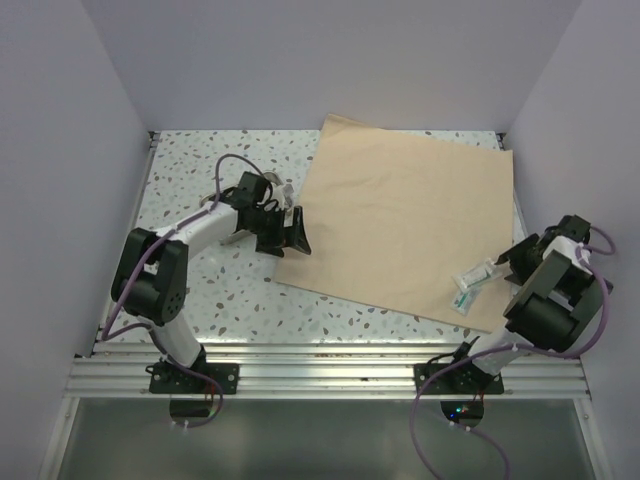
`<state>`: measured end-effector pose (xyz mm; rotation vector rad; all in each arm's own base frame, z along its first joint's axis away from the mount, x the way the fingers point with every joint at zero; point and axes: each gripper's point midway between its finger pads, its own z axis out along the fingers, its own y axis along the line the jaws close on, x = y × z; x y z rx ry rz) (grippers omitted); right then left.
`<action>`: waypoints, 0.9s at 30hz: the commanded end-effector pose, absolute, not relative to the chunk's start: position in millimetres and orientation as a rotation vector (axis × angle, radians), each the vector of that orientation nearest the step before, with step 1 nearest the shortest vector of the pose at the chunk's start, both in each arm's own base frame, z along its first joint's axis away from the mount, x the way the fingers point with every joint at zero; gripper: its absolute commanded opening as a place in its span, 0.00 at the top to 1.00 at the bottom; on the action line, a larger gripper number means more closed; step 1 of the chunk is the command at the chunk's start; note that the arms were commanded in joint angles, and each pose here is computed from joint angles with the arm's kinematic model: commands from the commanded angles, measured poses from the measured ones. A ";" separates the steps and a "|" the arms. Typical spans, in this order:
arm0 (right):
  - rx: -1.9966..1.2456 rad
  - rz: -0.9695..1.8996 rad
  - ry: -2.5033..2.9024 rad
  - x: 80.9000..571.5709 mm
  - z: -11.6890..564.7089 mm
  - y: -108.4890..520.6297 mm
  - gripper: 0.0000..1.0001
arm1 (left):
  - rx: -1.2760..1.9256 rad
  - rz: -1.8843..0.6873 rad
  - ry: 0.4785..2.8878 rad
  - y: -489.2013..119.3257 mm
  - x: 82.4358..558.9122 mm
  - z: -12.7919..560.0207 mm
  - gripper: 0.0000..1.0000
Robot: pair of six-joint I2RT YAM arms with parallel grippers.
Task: Prepare the surgical pack
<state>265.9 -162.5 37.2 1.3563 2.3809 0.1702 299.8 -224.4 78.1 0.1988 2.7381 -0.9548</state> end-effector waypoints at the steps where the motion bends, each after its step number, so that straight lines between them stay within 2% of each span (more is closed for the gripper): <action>1: 1.308 0.262 2.343 281.0 30.2 -157.8 0.52 | 0.293 -0.995 2.663 -235.0 315.4 91.6 0.00; 14: 1.306 0.282 2.349 289.7 17.6 -162.2 0.56 | 0.310 -1.008 2.670 -235.5 312.5 87.1 0.00; 27: 1.252 0.334 2.342 292.5 24.5 -155.1 0.85 | 0.280 -1.028 2.691 -235.6 306.6 84.5 0.00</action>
